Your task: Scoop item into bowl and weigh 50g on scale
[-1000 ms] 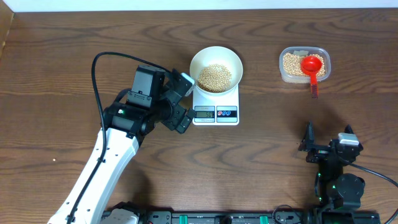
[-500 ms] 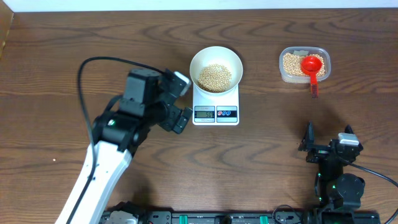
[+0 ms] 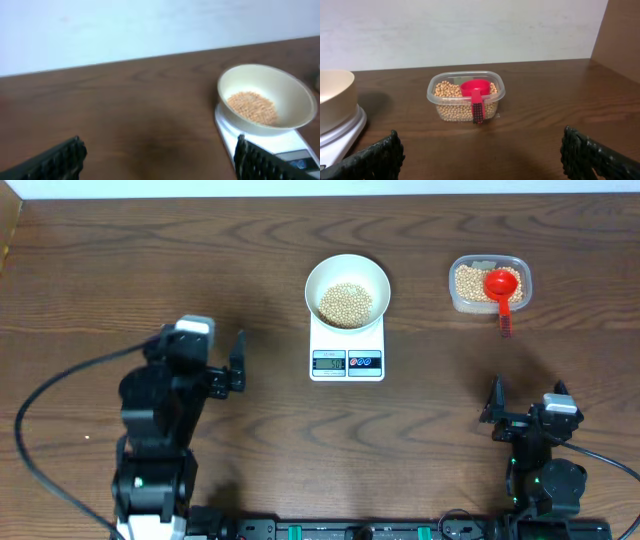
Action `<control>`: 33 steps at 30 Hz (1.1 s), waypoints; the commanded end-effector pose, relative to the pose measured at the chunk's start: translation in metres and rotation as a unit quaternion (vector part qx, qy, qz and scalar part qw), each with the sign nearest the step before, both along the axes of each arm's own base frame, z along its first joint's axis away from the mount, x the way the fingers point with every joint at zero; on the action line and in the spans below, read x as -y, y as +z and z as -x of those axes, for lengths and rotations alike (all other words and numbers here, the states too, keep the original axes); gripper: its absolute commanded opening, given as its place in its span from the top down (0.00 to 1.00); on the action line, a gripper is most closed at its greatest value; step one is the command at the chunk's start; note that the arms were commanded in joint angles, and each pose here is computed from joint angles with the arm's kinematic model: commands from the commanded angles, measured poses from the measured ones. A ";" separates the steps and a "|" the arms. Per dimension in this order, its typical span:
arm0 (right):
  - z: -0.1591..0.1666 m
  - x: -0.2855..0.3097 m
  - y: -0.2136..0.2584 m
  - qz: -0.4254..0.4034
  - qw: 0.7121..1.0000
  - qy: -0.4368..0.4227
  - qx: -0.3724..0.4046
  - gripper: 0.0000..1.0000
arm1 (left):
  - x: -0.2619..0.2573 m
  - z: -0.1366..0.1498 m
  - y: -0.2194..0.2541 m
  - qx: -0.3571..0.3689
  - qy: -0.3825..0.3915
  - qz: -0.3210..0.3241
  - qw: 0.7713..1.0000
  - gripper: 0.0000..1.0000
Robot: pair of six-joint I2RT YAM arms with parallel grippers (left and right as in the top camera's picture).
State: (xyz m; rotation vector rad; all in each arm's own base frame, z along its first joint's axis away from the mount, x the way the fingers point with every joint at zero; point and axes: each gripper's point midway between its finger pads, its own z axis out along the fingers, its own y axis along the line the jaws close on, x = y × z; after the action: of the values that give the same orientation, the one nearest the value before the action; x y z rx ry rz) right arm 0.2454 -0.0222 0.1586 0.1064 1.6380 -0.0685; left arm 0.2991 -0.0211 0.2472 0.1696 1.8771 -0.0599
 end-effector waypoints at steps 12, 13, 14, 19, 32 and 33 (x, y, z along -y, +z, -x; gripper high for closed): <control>0.000 -0.003 -0.001 0.007 1.000 0.006 0.000 0.01 | -0.038 0.044 -0.051 0.099 0.085 0.018 0.991 0.04; 0.000 -0.003 -0.001 0.007 1.000 0.006 0.000 0.01 | -0.040 0.045 -0.054 0.105 0.091 0.017 0.990 0.03; 0.000 -0.003 -0.001 0.007 1.000 0.006 0.000 0.01 | -0.041 0.046 -0.057 0.112 0.095 0.016 0.989 0.03; 0.000 -0.003 -0.001 0.007 1.000 0.006 0.000 0.01 | -0.052 0.050 -0.072 0.128 0.125 0.011 0.984 0.03; 0.000 -0.003 -0.001 0.007 1.000 0.006 0.000 0.01 | -0.059 0.058 -0.111 0.079 0.151 0.005 0.985 0.04; 0.000 -0.003 -0.001 0.007 1.000 0.006 0.000 0.01 | -0.060 0.059 -0.111 0.079 0.154 0.005 0.985 0.03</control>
State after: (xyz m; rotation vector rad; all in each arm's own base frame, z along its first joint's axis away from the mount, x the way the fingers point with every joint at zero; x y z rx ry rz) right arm 0.2454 -0.0221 0.1585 0.1058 1.6384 -0.0684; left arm 0.2433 0.0325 0.1507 -0.0811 1.6763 0.1291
